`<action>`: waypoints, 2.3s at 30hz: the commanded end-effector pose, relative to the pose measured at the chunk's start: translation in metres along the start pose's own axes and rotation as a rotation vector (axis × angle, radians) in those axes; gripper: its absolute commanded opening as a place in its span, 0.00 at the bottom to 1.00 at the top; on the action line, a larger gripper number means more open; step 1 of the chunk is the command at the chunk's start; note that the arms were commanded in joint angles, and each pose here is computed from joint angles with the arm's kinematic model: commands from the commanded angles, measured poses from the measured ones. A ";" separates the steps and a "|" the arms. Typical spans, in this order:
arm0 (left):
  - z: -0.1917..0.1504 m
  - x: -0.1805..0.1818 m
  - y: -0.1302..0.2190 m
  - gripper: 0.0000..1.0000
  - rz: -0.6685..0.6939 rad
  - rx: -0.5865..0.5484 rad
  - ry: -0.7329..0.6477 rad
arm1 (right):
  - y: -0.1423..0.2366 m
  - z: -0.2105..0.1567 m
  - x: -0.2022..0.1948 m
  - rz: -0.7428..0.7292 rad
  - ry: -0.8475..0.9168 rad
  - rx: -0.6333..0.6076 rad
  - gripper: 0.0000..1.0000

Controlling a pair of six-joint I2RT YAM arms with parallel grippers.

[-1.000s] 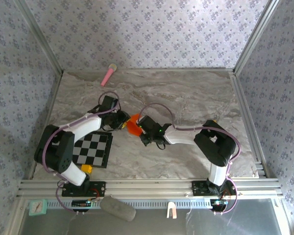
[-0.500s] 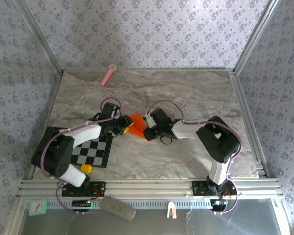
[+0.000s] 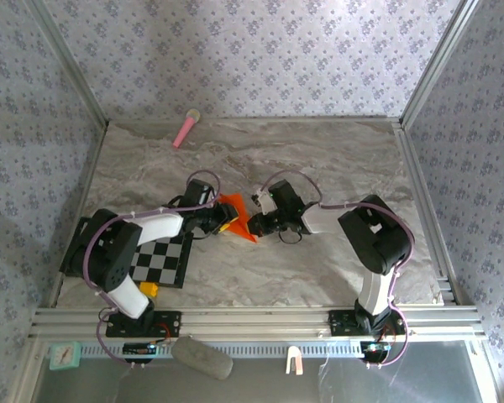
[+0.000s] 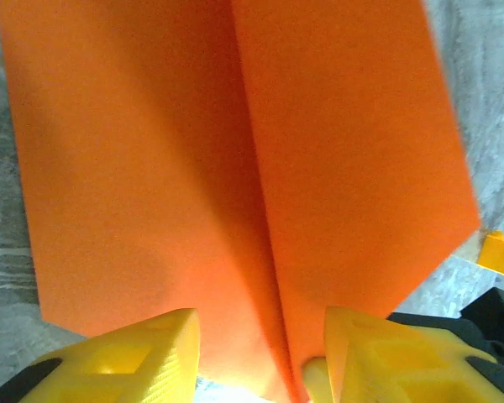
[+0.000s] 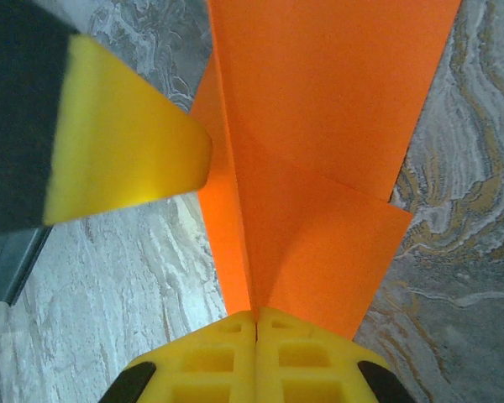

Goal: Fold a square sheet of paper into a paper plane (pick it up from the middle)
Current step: Fourth fold the wing at the center of the table.

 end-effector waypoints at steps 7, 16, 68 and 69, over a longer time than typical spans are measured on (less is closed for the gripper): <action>0.001 -0.009 -0.008 0.46 -0.046 0.019 -0.069 | -0.006 -0.009 -0.009 0.035 -0.057 0.035 0.04; -0.002 -0.003 -0.011 0.48 -0.040 0.027 -0.094 | -0.010 -0.009 -0.017 0.043 -0.096 0.038 0.04; -0.012 0.050 -0.031 0.60 0.489 0.134 0.138 | -0.005 -0.011 0.004 -0.308 0.144 -0.002 0.31; -0.012 0.050 -0.031 0.60 0.487 0.133 0.139 | -0.005 -0.010 0.005 -0.306 0.145 -0.004 0.31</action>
Point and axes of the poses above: each hand's point on the last joint's axis, 136 mm out from that joint toward the fingers, its own y axis back along the fingers, its own x axis along the line the jaws close on, z = x × y, the point moved 8 cm from there along y, back along the fingers, and after that the axes turned 1 degree about y, right-handed, at the moved point
